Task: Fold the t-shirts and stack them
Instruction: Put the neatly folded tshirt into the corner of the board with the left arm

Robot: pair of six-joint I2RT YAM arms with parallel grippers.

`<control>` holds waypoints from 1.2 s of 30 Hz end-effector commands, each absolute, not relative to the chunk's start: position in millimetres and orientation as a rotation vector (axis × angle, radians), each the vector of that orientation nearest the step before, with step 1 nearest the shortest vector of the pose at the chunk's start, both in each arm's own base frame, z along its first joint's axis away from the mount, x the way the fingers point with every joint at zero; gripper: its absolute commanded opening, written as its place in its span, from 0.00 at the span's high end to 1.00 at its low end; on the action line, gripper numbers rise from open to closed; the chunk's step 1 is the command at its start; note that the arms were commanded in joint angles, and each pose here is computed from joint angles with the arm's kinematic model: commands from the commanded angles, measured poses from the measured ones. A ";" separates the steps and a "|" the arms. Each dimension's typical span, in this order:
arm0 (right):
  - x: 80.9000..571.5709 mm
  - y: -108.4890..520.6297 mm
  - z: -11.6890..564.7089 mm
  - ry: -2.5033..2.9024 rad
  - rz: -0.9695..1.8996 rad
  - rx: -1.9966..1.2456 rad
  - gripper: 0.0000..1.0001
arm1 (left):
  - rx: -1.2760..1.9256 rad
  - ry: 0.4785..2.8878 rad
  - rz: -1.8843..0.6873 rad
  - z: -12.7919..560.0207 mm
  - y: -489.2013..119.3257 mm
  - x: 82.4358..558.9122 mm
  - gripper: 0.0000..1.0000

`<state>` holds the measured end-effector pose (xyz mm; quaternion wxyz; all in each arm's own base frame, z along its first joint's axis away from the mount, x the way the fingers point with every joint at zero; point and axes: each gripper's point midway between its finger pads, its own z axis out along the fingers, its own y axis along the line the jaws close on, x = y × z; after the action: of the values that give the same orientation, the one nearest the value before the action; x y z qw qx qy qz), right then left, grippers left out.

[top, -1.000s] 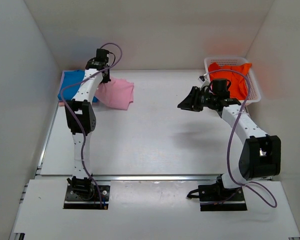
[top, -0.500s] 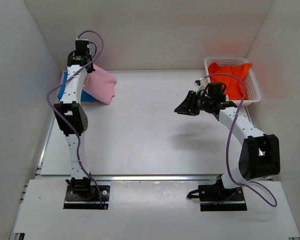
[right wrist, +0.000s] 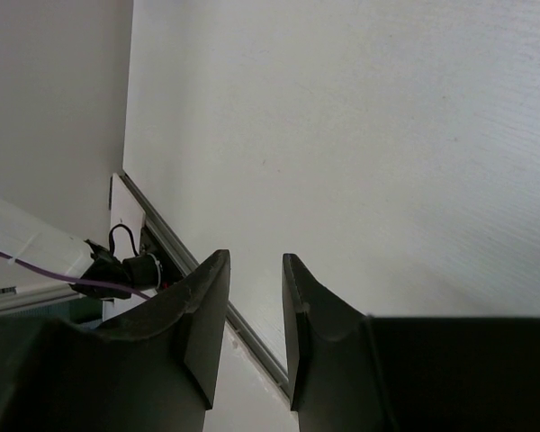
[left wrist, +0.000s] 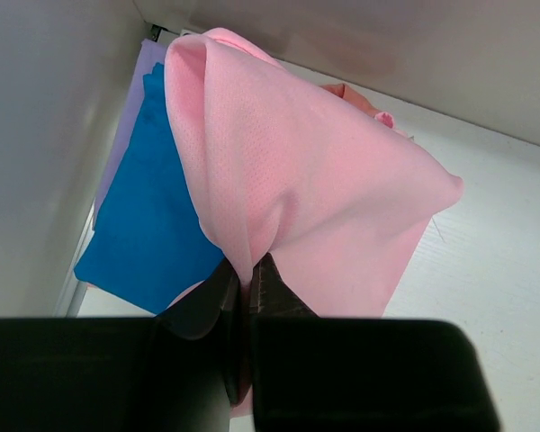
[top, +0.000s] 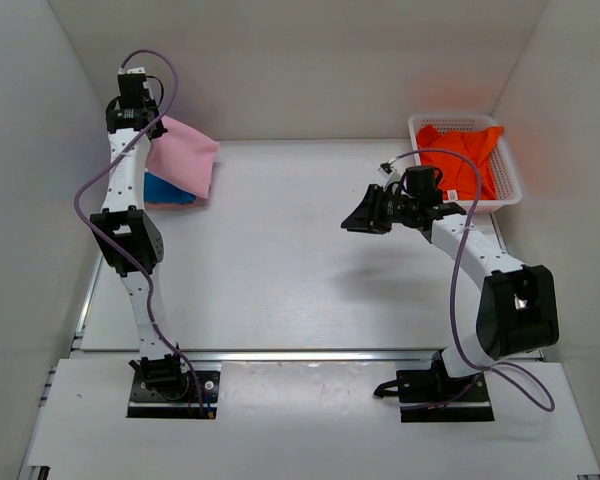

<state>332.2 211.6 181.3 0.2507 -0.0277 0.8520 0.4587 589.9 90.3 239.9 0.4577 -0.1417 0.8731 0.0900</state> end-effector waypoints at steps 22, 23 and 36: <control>333.8 225.8 174.1 2.346 1.265 -0.121 0.73 | -0.505 2.057 0.202 250.2 161.4 590.5 0.83; 332.5 225.9 174.0 2.350 1.269 -0.119 0.74 | -0.514 2.049 0.205 253.5 162.4 591.1 0.77; 312.1 211.7 143.2 2.434 1.109 -0.085 0.55 | -0.471 2.131 -0.281 286.4 67.8 532.6 0.01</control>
<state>316.5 219.5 141.8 0.2090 -0.0256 0.8794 0.4269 565.6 123.0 247.9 0.4579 -0.2198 0.8614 -0.0065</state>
